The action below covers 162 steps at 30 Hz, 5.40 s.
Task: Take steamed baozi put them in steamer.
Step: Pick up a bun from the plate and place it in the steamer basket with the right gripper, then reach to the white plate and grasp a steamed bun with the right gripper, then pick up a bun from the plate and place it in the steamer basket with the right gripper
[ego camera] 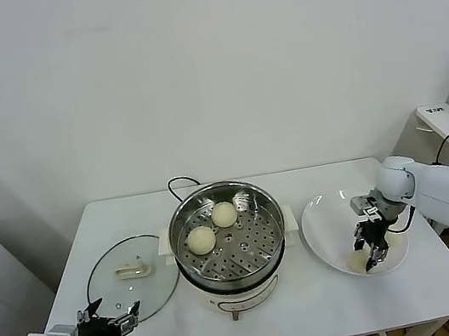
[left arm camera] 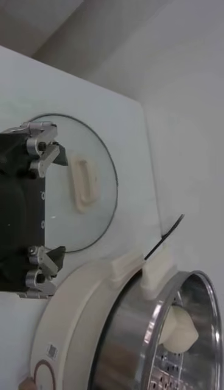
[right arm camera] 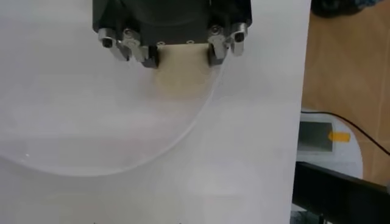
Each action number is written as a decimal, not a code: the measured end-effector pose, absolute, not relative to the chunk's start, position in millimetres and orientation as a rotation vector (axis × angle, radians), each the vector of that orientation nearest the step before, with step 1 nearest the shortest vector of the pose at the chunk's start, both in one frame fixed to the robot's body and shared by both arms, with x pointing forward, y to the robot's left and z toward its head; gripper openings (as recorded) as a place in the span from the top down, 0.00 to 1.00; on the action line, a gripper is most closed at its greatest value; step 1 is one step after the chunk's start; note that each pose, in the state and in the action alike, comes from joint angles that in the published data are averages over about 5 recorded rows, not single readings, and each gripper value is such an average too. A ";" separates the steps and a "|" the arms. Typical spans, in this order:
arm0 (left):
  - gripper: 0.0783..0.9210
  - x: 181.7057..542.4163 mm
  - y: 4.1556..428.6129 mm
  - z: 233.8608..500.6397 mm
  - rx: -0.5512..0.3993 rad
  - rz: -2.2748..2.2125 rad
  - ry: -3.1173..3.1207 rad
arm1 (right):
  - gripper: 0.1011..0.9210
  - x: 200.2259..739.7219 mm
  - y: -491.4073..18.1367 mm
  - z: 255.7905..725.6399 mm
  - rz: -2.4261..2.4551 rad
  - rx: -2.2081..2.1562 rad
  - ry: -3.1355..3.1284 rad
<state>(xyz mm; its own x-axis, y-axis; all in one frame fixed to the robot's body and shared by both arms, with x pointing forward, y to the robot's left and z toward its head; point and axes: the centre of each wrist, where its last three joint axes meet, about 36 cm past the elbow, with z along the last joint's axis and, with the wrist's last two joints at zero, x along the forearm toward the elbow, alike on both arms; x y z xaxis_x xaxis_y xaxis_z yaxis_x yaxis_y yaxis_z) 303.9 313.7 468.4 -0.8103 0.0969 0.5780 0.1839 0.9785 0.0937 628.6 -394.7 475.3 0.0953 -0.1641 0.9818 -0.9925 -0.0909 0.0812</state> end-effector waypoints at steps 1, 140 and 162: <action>0.12 304.0 313.6 468.6 -0.197 -0.193 -2.520 | 0.54 630.1 -394.1 480.1 1.126 1.438 -1.228; 0.12 309.9 316.3 470.0 -0.229 -0.204 -2.515 | 0.12 661.9 -475.7 482.6 1.322 1.353 -1.247; 0.12 309.1 317.5 470.0 -0.217 -0.209 -2.512 | 0.55 655.8 -482.8 480.8 1.308 1.304 -1.261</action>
<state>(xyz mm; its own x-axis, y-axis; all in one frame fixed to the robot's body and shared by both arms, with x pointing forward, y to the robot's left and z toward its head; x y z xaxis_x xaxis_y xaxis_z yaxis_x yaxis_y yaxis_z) 309.1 317.5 470.0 -0.8052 0.1073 0.5832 0.2021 0.9743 0.0997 655.8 -482.8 480.8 -0.0672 -0.0715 0.9952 -0.9919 -0.1028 -0.0744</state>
